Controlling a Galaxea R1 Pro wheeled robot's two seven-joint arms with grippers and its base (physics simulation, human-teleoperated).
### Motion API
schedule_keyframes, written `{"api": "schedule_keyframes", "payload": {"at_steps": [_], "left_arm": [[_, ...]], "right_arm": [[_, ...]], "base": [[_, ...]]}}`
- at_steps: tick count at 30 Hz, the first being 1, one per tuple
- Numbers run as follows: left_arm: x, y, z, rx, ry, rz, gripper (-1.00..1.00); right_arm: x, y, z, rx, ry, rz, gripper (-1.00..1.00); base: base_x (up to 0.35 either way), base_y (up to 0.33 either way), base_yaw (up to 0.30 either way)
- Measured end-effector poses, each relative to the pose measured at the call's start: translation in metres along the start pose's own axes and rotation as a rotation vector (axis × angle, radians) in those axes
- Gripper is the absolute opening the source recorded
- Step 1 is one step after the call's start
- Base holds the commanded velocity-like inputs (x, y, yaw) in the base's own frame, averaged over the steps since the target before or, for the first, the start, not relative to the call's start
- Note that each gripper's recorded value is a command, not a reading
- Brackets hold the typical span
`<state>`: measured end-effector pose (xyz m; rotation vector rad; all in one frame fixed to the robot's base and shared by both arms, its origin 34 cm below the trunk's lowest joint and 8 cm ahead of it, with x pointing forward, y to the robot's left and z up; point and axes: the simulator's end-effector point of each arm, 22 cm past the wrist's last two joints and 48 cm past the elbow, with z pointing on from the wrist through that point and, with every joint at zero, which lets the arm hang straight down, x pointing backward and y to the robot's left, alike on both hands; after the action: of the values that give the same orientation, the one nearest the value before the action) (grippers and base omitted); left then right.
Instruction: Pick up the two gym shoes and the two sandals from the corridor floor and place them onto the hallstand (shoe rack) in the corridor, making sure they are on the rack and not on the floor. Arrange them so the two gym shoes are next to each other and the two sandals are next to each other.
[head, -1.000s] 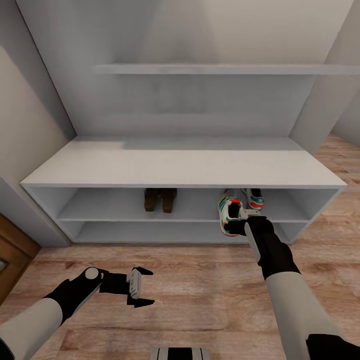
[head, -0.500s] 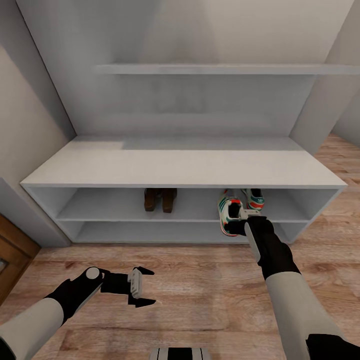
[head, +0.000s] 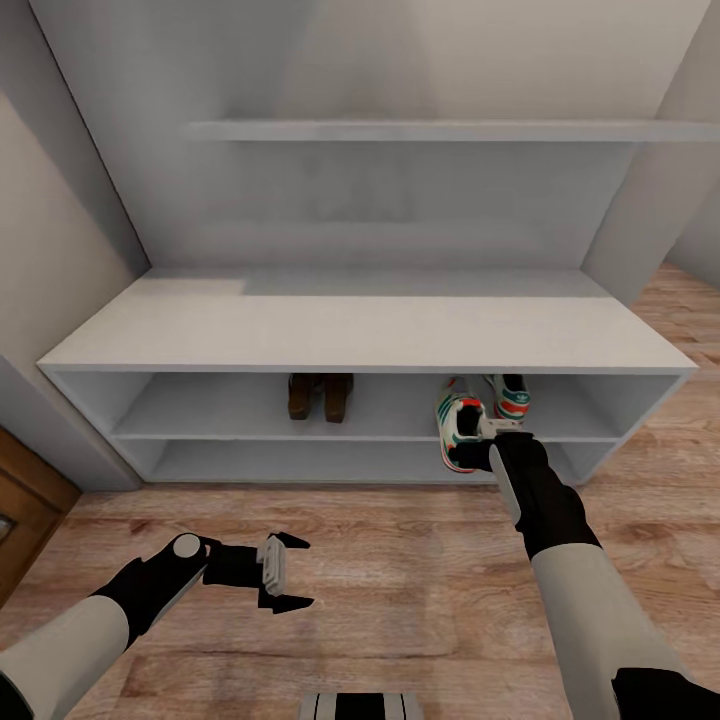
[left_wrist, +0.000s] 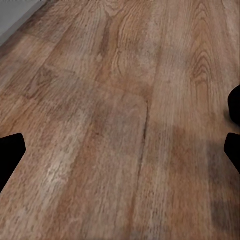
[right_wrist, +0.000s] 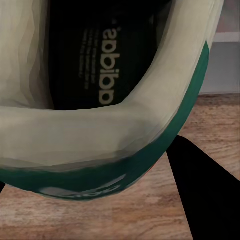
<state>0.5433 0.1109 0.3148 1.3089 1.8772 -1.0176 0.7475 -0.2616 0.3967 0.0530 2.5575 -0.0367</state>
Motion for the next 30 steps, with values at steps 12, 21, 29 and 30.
{"api": "schedule_keyframes", "payload": {"at_steps": [12, 21, 29, 30], "left_arm": [[0.0000, 0.0003, 0.0003, -0.002, 0.000, 0.000, 1.00], [0.0000, -0.0002, 0.0010, -0.001, 0.003, 0.003, 1.00], [0.0004, -0.0001, 0.0012, -0.001, 0.003, 0.002, 1.00], [0.0002, -0.0001, 0.0012, -0.001, 0.003, 0.002, 1.00]], "right_arm": [[0.0000, 0.0001, 0.0000, 0.000, 0.000, 0.000, -1.00], [-0.0002, 0.0002, -0.0004, 0.000, -0.001, 0.000, -1.00], [-0.0001, 0.0001, 0.0000, 0.000, 0.000, 0.000, -1.00], [0.0003, 0.0001, 0.0000, 0.000, 0.000, -0.001, -1.00]], "base": [[0.000, 0.000, 0.000], [0.186, 0.000, 0.000], [0.085, 0.000, 0.000], [0.055, 0.000, 0.000]]}}
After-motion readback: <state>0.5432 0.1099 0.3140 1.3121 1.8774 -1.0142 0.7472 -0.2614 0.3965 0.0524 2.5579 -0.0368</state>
